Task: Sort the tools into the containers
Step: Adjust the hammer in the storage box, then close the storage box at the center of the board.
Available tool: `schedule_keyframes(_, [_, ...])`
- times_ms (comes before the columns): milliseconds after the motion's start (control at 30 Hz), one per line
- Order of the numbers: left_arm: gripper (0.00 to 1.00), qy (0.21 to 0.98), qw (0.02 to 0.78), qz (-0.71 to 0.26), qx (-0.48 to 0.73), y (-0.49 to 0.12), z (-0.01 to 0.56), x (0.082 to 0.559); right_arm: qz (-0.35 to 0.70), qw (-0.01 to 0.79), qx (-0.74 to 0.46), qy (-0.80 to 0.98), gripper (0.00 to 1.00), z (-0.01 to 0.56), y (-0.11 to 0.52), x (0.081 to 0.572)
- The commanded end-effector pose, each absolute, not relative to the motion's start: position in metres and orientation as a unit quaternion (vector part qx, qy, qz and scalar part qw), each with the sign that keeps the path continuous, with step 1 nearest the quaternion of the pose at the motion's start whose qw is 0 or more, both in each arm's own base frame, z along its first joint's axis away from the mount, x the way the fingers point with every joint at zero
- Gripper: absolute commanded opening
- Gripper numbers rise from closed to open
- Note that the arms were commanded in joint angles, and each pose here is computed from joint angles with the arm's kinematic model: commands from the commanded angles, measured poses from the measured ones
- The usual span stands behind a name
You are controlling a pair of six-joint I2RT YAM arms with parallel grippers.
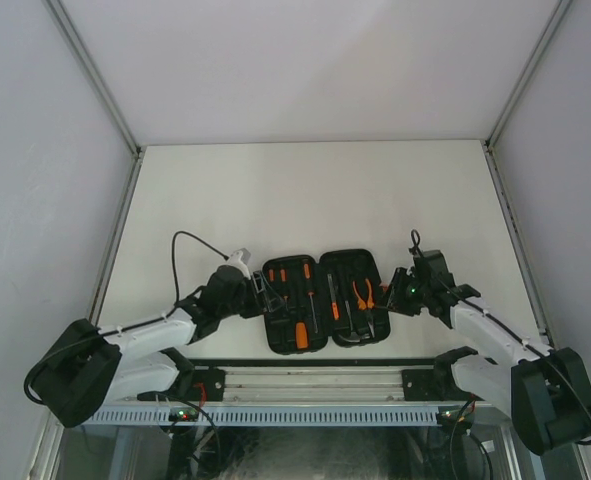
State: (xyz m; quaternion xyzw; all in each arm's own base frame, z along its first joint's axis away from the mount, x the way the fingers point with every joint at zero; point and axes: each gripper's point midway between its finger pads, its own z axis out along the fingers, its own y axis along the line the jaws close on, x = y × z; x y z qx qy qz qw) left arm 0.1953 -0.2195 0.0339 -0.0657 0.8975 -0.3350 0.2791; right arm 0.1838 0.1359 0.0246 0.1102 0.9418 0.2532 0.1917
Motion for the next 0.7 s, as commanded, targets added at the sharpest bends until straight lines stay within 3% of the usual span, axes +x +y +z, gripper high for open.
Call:
schedule_keyframes(0, [0.57, 0.865, 0.297, -0.403, -0.044, -0.24, 0.07, 0.196, 0.312, 0.207, 0.092, 0.922, 0.26, 0.04, 0.156, 0.191])
schedule_keyframes(333, [0.53, 0.85, 0.333, -0.408, -0.019, -0.239, 0.124, 0.2, 0.341, 0.209, 0.091, 0.912, 0.21, 0.043, 0.167, 0.187])
schedule_keyframes(667, [0.57, 0.83, 0.35, -0.434, -0.007, -0.246, 0.172, 0.201, 0.343, 0.21, 0.078, 0.912, 0.21, 0.044, 0.183, 0.181])
